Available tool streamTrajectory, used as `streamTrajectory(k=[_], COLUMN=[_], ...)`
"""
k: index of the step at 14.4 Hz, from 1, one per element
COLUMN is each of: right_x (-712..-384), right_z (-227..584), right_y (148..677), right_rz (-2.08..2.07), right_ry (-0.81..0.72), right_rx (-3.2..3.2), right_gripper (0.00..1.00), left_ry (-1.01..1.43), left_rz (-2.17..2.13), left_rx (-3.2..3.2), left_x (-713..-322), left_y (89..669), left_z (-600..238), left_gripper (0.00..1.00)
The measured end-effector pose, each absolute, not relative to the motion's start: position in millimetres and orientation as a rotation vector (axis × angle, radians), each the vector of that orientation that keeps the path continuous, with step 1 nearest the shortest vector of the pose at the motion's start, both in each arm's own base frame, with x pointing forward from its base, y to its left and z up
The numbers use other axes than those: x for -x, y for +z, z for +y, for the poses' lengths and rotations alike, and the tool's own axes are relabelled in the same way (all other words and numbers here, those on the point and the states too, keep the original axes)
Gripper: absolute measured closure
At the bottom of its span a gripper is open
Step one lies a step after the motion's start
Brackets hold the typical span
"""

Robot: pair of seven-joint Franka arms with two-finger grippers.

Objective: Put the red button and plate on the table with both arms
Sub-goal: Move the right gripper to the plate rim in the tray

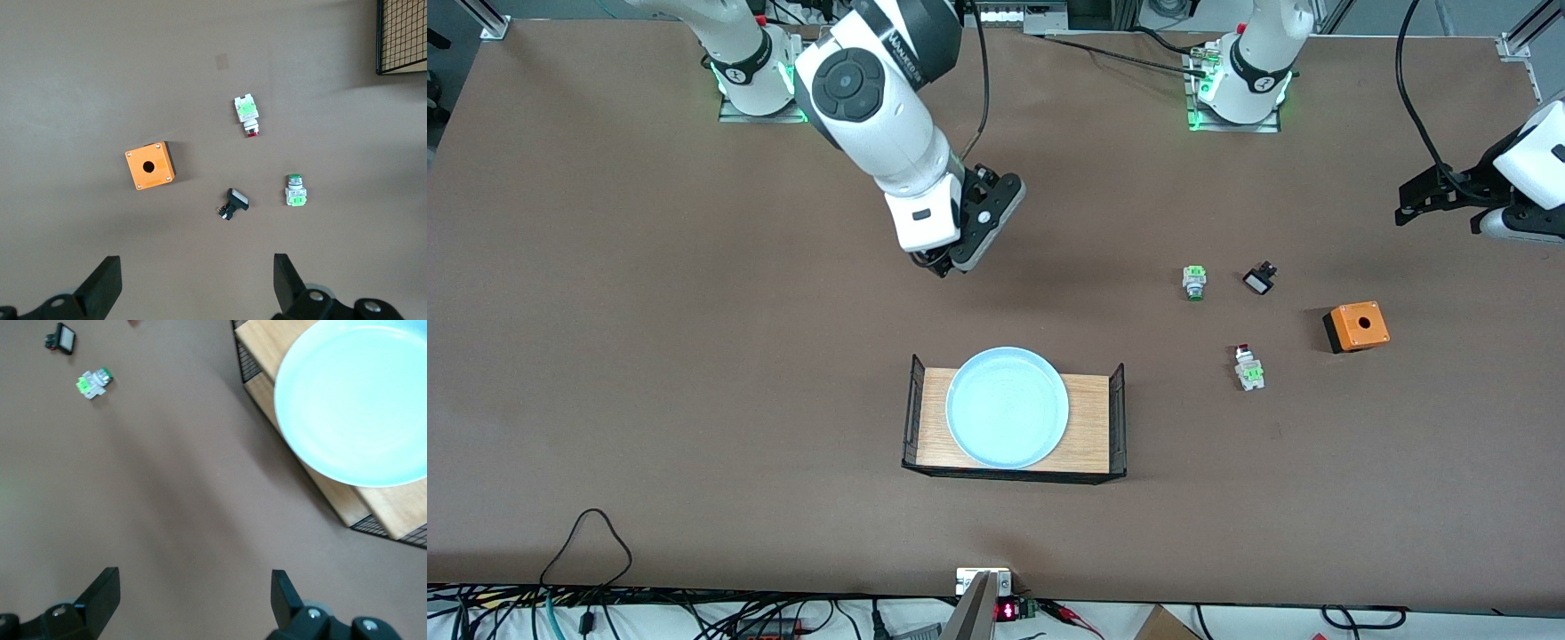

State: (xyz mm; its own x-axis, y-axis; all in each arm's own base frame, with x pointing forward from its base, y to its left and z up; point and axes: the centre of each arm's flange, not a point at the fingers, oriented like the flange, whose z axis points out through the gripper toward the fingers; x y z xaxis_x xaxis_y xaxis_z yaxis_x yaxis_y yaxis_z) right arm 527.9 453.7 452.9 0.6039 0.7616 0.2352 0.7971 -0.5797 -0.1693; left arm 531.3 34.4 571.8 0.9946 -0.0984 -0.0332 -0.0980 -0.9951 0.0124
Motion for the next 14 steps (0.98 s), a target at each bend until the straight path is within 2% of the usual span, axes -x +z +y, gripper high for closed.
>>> streamTrajectory(k=[3, 8, 11, 14], right_x=[-547.0, -550.9, -552.3, -565.5], right_z=[450.8, 453.5, 452.1, 435.8], right_y=[440.8, 428.7, 429.2, 430.0], right_rz=[-1.286, -1.255, -1.007, -0.587], right_ry=[-0.316, -0.325, -0.290, -0.249], right_rx=[2.563, 2.576, 2.666, 2.783], right_gripper=[0.00, 0.00, 0.00, 0.00], left_ry=[-0.037, -0.036, -0.036, -0.036], left_rz=[-0.156, -0.160, -0.161, -0.162], left_rx=[-3.128, -3.128, -3.128, -3.128], left_x=[-532.0, -532.1, -532.2, -532.2], left_y=[576.6, 577.2, 577.2, 577.2], left_z=[34.9, 34.3, 33.7, 33.6], left_gripper=[0.00, 0.00, 0.00, 0.00])
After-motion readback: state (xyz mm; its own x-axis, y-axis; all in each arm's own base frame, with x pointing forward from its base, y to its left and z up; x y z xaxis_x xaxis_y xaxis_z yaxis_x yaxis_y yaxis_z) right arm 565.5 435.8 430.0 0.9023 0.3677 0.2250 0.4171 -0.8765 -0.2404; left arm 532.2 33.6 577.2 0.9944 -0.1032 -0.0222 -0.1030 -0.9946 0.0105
